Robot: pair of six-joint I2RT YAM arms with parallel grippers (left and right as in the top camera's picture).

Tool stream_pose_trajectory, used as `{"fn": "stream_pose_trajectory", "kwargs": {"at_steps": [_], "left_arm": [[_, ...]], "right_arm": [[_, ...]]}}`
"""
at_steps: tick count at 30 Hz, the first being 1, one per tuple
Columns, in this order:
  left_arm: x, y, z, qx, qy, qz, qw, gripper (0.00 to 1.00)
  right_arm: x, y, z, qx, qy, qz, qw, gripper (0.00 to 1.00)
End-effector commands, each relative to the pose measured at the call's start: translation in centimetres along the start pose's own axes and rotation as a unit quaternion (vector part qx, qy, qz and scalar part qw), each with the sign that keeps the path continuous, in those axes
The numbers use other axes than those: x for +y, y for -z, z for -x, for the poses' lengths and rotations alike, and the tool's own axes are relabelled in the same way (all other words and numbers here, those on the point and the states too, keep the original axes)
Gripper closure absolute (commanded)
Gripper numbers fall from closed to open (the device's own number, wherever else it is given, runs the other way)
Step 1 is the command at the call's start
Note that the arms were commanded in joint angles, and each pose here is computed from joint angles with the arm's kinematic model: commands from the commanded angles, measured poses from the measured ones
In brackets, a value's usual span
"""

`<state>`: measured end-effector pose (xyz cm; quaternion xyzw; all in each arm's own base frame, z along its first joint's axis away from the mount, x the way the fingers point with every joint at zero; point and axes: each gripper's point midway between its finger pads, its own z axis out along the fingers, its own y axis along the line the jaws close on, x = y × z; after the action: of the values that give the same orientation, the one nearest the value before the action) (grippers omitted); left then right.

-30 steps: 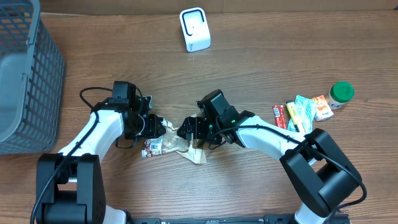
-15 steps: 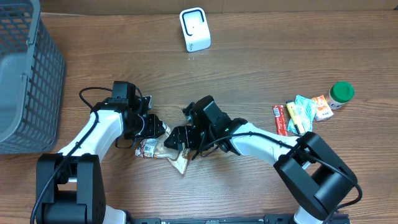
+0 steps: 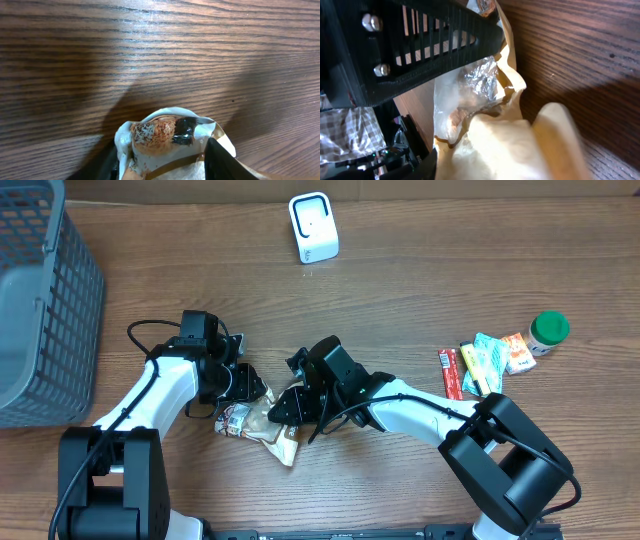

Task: Scan the item barcode
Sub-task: 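Lower the right gripper onto the snack bag and grasp it, then lift the snack bag with the right gripper, retract left gripper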

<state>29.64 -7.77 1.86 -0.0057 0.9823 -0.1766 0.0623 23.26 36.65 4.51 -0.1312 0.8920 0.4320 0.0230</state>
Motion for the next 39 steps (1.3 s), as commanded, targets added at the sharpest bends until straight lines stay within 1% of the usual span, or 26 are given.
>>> {"fn": "stream_pose_trajectory", "kwargs": {"at_steps": [1,3,10,12,13,17,20,23,26,28,30,32,33,34,35,37,39], "left_arm": [[-0.2,-0.3,-0.4,0.006,0.002,-0.005,1.0,0.55],[0.0,-0.3,-0.3,0.004,0.002,0.0,1.0,0.52],[0.5,-0.1,1.0,-0.021,0.008,0.019,1.0,0.47],[0.6,0.4,2.0,-0.034,0.006,0.024,0.999,0.46],[0.6,0.8,2.6,-0.042,0.005,0.026,0.999,0.46],[1.2,3.4,5.6,-0.075,0.013,0.043,0.996,0.45],[3.2,6.4,8.0,-0.108,0.029,0.091,0.99,0.44],[6.3,9.1,9.7,-0.14,0.049,0.165,0.975,0.44],[9.1,10.7,10.1,-0.155,0.067,0.229,0.959,0.37],[10.4,11.3,9.9,-0.157,0.078,0.254,0.951,0.35],[10.9,11.5,9.8,-0.153,0.076,0.255,0.952,0.34],[11.2,11.5,9.7,-0.151,0.076,0.255,0.952,0.27],[11.3,11.6,9.7,-0.151,0.075,0.256,0.952,0.21],[11.4,11.6,9.6,-0.15,0.073,0.255,0.952,0.12],[11.4,11.6,9.6,-0.149,0.07,0.253,0.953,0.05],[11.0,11.4,9.8,-0.146,0.05,0.238,0.959,0.0],[10.6,11.2,10.0,-0.144,0.024,0.222,0.964,0.0]], "right_arm": [[0.2,-0.2,-0.2,0.004,0.022,0.007,1.0,0.75],[0.2,-0.2,-0.2,0.004,0.031,0.007,1.0,0.78],[0.1,-0.2,-0.4,0.008,0.028,0.006,1.0,0.79],[0.1,-0.1,-0.4,0.008,0.027,0.006,1.0,0.8],[0.1,-0.1,-0.4,0.008,0.027,0.006,1.0,0.84],[-0.2,-0.1,-0.6,0.013,0.022,0.001,1.0,0.87],[-0.3,-0.1,-0.7,0.013,0.024,-0.001,1.0,0.88],[-0.3,-0.1,-0.7,0.013,0.024,-0.001,1.0,0.9],[-0.2,0.1,-0.5,0.014,0.03,0.006,0.999,0.95],[0.8,0.8,-0.7,0.029,0.072,0.045,0.996,0.96],[2.3,2.2,-0.9,0.044,0.123,0.109,0.985,0.96],[3.9,4.3,-1.1,0.054,0.168,0.181,0.968,0.96],[4.8,5.9,-1.1,0.056,0.188,0.225,0.955,0.96],[5.4,7.6,-1.0,0.056,0.201,0.266,0.941,0.96],[5.9,9.3,-0.9,0.053,0.21,0.302,0.928,0.96],[5.9,11.9,-0.1,0.041,0.21,0.34,0.916,0.96],[5.0,13.5,1.1,0.018,0.2,0.338,0.919,0.96]]}}
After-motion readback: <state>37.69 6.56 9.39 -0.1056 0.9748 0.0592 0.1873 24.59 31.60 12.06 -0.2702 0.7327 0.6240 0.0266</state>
